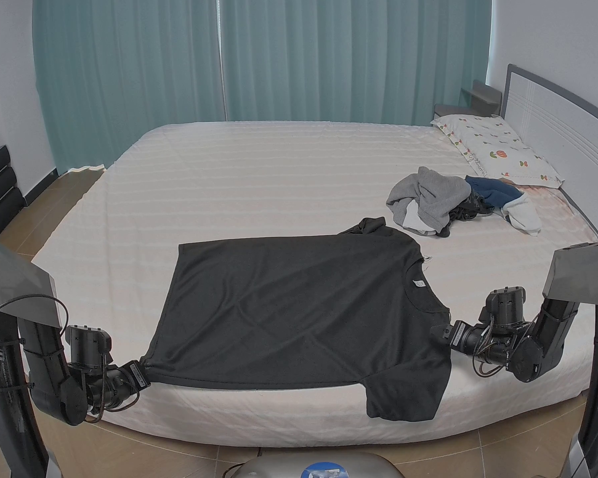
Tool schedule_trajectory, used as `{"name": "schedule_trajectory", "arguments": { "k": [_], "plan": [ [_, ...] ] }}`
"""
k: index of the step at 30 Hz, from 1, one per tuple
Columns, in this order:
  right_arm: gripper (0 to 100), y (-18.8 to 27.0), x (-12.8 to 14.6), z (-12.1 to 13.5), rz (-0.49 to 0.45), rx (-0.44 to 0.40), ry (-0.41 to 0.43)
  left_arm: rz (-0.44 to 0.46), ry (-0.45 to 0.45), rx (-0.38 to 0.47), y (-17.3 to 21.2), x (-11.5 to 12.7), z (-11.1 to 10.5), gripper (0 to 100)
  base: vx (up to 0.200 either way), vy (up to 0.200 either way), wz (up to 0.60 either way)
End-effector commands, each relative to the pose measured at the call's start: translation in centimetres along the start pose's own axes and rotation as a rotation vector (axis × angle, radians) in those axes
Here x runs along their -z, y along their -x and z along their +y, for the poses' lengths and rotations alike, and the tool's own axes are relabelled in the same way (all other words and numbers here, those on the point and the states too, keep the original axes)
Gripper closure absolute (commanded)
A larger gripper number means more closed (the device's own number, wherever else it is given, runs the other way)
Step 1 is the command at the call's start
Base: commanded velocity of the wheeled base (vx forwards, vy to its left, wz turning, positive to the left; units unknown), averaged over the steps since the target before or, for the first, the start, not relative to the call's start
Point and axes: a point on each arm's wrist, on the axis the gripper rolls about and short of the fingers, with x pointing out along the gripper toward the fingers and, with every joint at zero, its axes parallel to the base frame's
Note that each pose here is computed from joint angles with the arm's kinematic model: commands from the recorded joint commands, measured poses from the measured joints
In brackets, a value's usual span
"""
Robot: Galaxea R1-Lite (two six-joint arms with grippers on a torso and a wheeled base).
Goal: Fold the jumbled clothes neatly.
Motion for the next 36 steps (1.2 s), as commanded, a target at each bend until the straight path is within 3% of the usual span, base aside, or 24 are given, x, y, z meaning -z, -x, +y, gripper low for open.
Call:
{"name": "schedule_trajectory", "arguments": {
  "k": [1,11,12,25,35,36],
  "plan": [
    [0,0.2,0.3,-0.1,0.023,-0.01,0.0,0.001,0.001,-0.001,-0.1,0.0,0.0,100,0.0,0.0,0.0],
    [0,-1.1,0.9,0.3,0.075,-0.038,0.011,0.002,0.001,-0.003,-0.1,0.0,0.0,100,0.0,0.0,0.0],
    [100,-1.5,0.9,0.3,0.09,-0.029,0.01,0.0,0.001,-0.003,-0.1,0.0,0.0,100,0.0,0.0,0.0],
    [100,-3.9,-4.3,1.6,-0.012,-0.05,-0.01,0.004,0.0,-0.003,-0.1,0.1,0.0,100,0.0,0.0,0.0],
    [100,-5.0,-4.2,1.7,-0.014,-0.058,0.015,0.005,0.0,-0.004,-0.1,0.1,0.0,100,0.0,0.0,0.0],
    [0,-5.4,-4.2,1.6,-0.017,-0.057,0.029,0.007,0.0,-0.004,-0.1,0.1,0.1,100,0.0,0.0,0.0]
  ]
}}
